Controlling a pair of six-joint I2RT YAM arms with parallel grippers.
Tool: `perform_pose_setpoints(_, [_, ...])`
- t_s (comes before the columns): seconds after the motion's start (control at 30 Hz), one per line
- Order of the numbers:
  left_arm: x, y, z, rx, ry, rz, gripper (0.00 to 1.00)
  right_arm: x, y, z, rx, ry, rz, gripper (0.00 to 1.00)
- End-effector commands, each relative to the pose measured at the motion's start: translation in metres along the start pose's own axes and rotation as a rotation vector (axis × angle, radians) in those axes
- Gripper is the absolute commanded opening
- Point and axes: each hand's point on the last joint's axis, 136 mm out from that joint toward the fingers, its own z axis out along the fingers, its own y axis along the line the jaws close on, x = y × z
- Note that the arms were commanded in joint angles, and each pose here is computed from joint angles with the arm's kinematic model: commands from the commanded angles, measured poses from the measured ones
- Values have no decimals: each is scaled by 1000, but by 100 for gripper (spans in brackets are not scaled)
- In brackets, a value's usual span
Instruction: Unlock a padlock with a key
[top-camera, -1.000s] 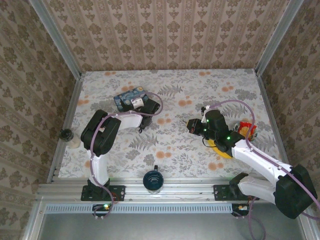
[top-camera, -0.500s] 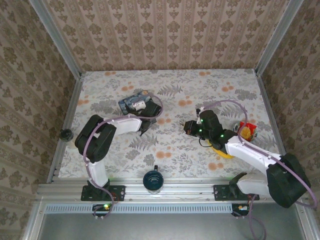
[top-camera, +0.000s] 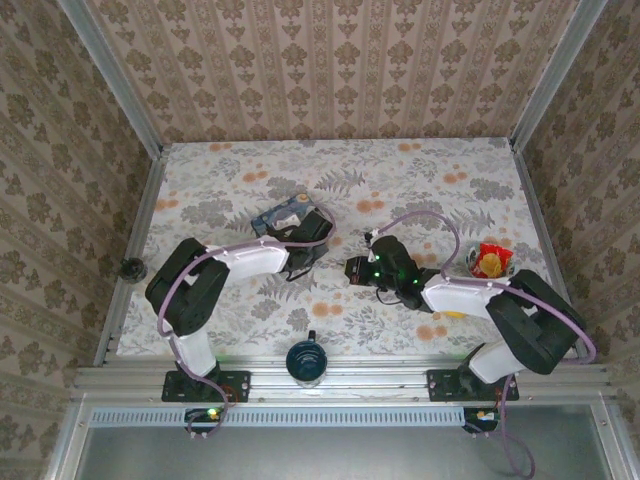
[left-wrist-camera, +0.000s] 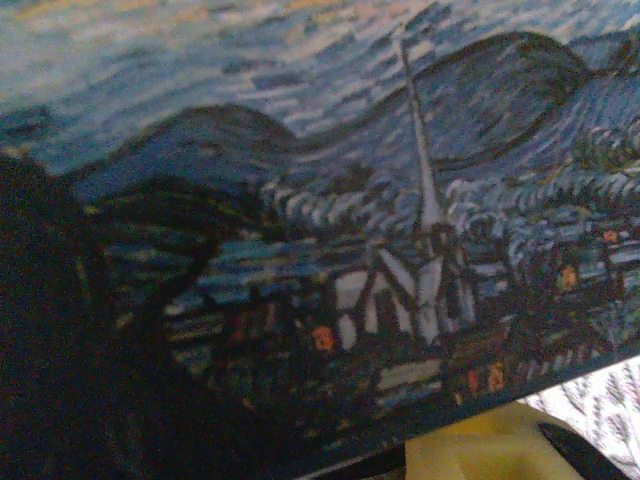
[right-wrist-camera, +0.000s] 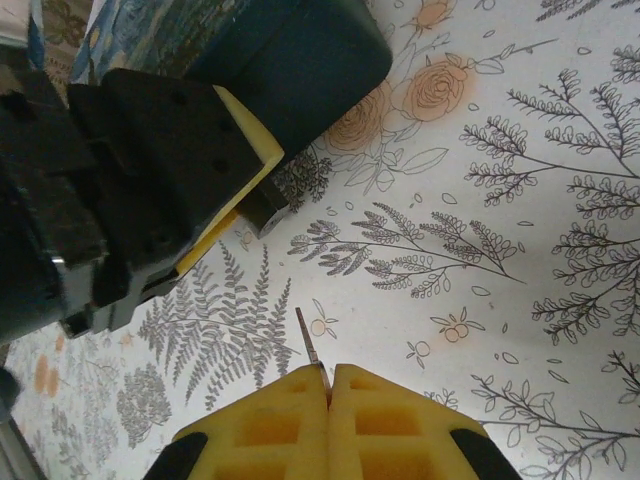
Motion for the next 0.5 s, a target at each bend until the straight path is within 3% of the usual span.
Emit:
perform_pose_setpoints(0.0, [11,-5,-9,26,58,-101,13,-14,3,4,-22,-95,3,0])
perform_pose_setpoints(0.47, [41,-2,-5,1,275,-240,10,-9,-10,26,-72,-165,72,0])
